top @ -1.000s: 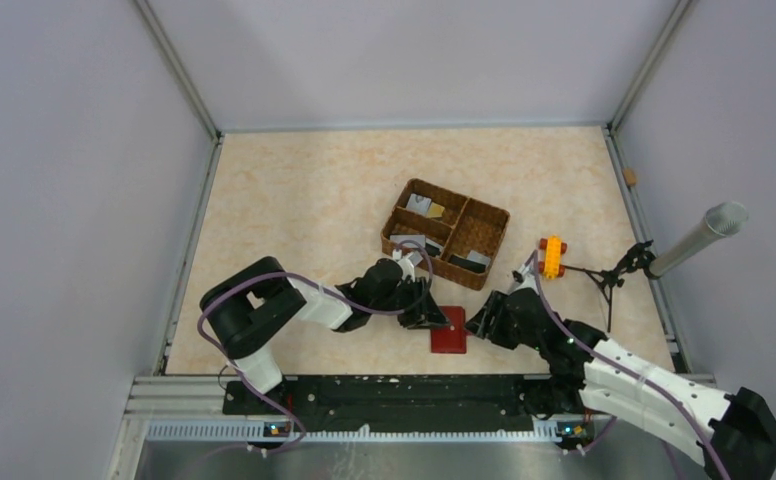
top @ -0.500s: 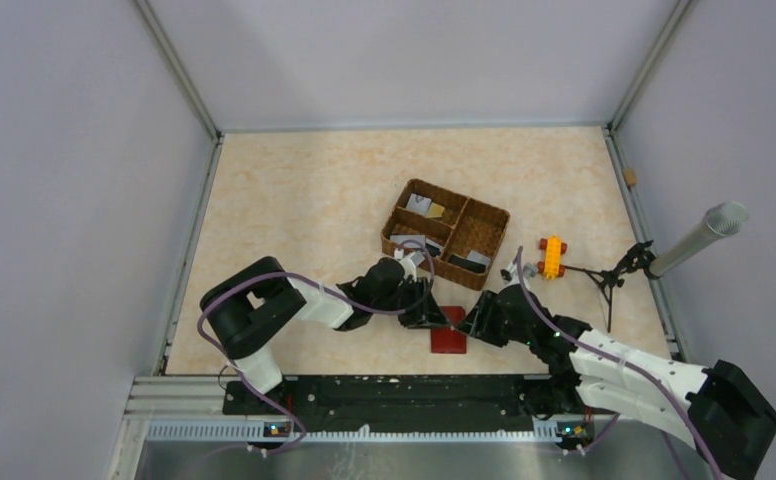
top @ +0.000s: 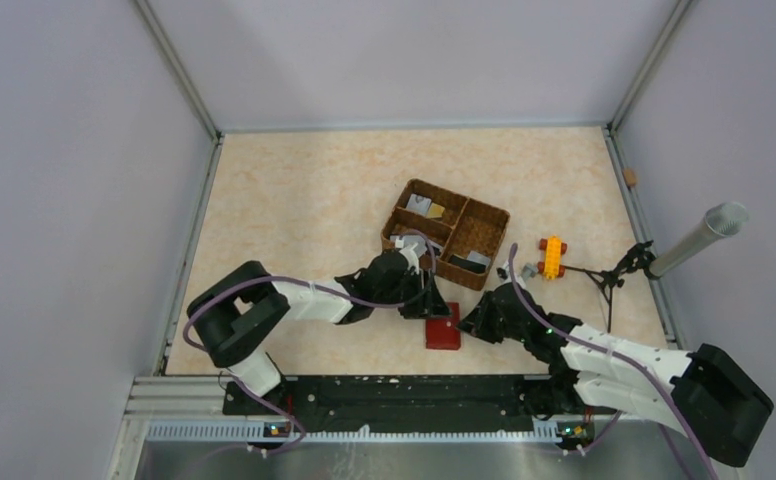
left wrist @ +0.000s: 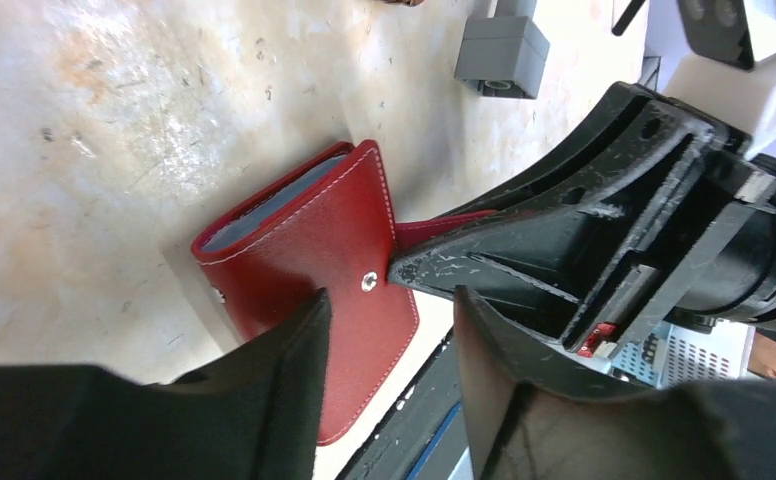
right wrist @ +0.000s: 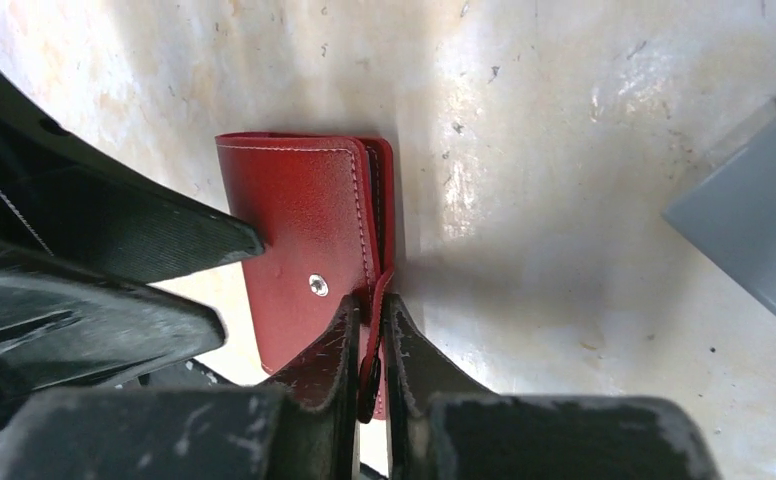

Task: Put the credit cards into the card holder
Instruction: Close the card holder at the center of the board.

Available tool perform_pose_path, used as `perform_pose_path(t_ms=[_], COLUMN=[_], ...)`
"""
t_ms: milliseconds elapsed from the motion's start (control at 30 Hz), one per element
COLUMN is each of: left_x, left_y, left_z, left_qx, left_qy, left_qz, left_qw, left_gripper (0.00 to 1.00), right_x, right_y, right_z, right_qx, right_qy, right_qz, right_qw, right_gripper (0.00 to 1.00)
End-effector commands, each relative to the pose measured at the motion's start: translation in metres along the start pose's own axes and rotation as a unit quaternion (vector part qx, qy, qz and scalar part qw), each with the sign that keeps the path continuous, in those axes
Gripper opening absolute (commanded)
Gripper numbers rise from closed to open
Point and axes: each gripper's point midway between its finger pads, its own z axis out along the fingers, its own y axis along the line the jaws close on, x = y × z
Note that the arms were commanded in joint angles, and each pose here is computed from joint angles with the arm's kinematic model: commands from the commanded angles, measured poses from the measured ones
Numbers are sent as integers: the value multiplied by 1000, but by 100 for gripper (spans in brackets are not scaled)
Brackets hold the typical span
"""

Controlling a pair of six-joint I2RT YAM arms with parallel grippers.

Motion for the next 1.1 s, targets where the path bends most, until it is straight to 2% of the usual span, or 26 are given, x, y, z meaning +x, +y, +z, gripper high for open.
perform_pose_path(t_ms=[0, 200, 467, 600, 767, 1067], left_x=[-25, -20, -3, 1, 6, -4], left_y=[-18, 14, 35, 31, 21, -3], left_z=[-17, -34, -37, -30, -19, -24], left_qx=[-13, -65, -58, -30, 12, 73], left_qy=[-49, -76, -87, -77, -55, -79], left_qz=[44, 1, -74, -89, -106, -89], left_qw=[998, 995, 992, 993, 993, 990], left_gripper=[53, 54, 59, 59, 54, 45], right_x=[9, 10, 11, 12, 12, 15], right_y=[-41, -47, -50, -50, -45, -38], right_z=[4, 5, 6, 6, 7, 10], right_qx=[78, 87, 88, 87, 73, 47], right_qy=[8, 7, 5, 5, 5, 7], right_qz=[-11, -7, -1, 0, 9, 26], right_qw=[997, 996, 996, 996, 997, 999], right_gripper=[0, 0, 0, 0, 0, 0])
